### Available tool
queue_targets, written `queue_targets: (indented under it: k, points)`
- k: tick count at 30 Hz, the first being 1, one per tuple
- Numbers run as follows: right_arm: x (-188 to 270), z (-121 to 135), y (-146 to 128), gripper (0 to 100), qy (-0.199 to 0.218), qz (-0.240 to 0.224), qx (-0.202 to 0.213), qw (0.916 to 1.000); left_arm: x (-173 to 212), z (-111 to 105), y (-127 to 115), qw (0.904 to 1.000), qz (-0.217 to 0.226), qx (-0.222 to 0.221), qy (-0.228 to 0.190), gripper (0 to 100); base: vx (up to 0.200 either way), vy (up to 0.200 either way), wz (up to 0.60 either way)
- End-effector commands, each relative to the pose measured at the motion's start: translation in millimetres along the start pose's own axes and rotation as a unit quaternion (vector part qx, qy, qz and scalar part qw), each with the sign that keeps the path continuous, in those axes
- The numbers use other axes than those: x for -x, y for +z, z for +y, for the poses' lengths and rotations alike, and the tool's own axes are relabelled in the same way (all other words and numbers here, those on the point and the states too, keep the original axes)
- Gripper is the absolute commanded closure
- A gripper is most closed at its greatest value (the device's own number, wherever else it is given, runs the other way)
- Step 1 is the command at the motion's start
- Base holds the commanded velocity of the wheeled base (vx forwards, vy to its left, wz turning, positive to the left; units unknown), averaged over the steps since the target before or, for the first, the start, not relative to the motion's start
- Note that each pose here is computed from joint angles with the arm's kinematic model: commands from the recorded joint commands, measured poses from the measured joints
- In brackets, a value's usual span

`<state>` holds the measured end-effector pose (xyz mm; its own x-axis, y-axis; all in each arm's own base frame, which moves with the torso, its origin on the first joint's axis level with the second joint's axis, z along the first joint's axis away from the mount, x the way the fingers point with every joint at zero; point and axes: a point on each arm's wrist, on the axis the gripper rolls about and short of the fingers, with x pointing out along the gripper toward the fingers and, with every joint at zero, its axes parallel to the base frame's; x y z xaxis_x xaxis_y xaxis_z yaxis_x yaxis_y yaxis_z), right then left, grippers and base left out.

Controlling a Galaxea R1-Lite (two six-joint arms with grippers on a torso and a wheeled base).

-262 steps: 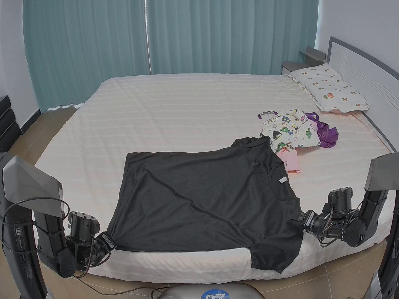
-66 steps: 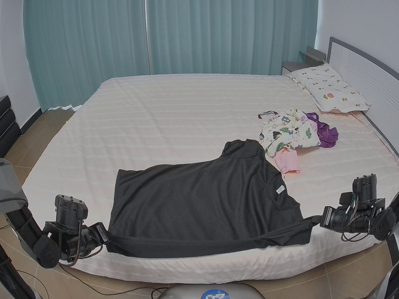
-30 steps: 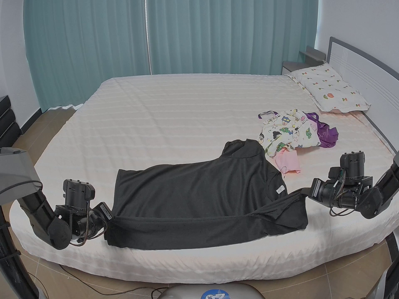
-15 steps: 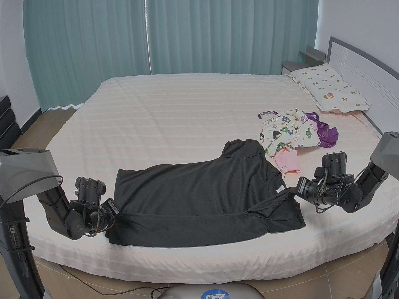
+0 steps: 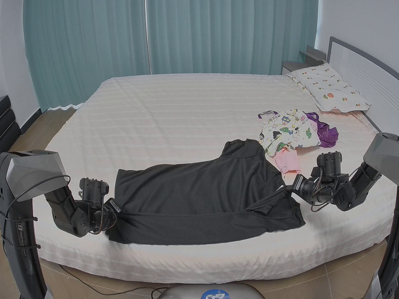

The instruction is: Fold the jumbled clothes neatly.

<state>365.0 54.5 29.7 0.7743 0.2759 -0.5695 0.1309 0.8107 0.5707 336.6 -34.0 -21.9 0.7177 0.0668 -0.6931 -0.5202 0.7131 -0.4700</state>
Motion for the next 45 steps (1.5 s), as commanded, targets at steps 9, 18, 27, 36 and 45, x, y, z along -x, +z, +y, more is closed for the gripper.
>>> queue_targets:
  k: [9, 18, 27, 36, 45]
  points:
    - [-7.2, -2.1, -1.8, 100, -0.002, 0.006, -0.025, 0.9997, -12.0, -1.5, -1.3, 0.9999, 0.003, 0.011, -0.003, 0, 0.000, 0.000, 0.00]
    - [3.3, 2.3, -3.7, 100, 0.000, 0.010, -0.049, 0.9988, 5.8, -1.2, 17.4, 0.9989, -0.020, 0.041, -0.013, 0, 0.000, 0.000, 0.00]
    - [38.7, 24.8, -1.7, 100, 0.014, 0.021, -0.098, 0.9949, 35.6, 14.2, 14.8, 0.9989, -0.007, 0.047, -0.004, 0, 0.000, 0.000, 0.00]
    - [65.7, 27.3, -3.9, 100, -0.025, 0.062, -0.114, 0.9911, 40.3, 18.1, 4.4, 0.9976, -0.015, 0.059, -0.033, 0, 0.000, 0.000, 0.00]
    - [61.9, 5.4, -31.8, 100, -0.082, 0.127, -0.083, 0.9851, 36.9, 18.2, -2.0, 0.9981, -0.005, 0.053, -0.030, 0, 0.000, 0.000, 0.00]
